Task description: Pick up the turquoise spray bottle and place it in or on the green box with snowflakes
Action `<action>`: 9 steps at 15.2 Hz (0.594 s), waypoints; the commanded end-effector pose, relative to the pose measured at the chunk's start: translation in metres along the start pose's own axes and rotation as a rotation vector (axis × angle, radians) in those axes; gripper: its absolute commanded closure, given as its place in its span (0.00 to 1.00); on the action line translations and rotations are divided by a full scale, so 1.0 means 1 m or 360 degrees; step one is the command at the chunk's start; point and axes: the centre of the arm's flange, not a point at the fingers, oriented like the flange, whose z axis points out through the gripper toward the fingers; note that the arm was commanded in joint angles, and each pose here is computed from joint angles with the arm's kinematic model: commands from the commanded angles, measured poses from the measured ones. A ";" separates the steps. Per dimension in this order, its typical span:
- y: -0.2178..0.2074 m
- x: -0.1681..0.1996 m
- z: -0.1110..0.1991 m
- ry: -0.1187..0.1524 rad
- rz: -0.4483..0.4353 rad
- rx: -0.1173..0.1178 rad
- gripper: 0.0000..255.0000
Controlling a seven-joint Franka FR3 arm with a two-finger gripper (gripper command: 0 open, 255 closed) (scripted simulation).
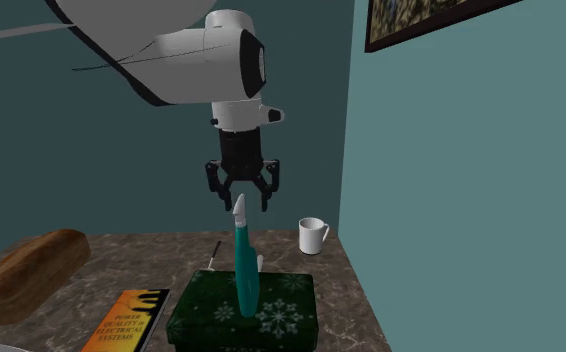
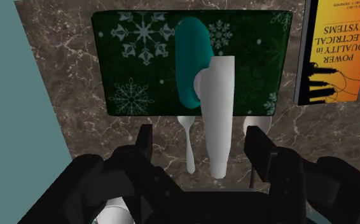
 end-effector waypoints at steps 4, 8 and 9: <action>0.000 0.000 0.000 0.0000 0.0000 0.0000 0.00; 0.000 0.000 -0.050 0.0000 0.0000 0.0000 0.00; 0.000 0.000 -0.050 0.0000 0.0000 0.0000 0.00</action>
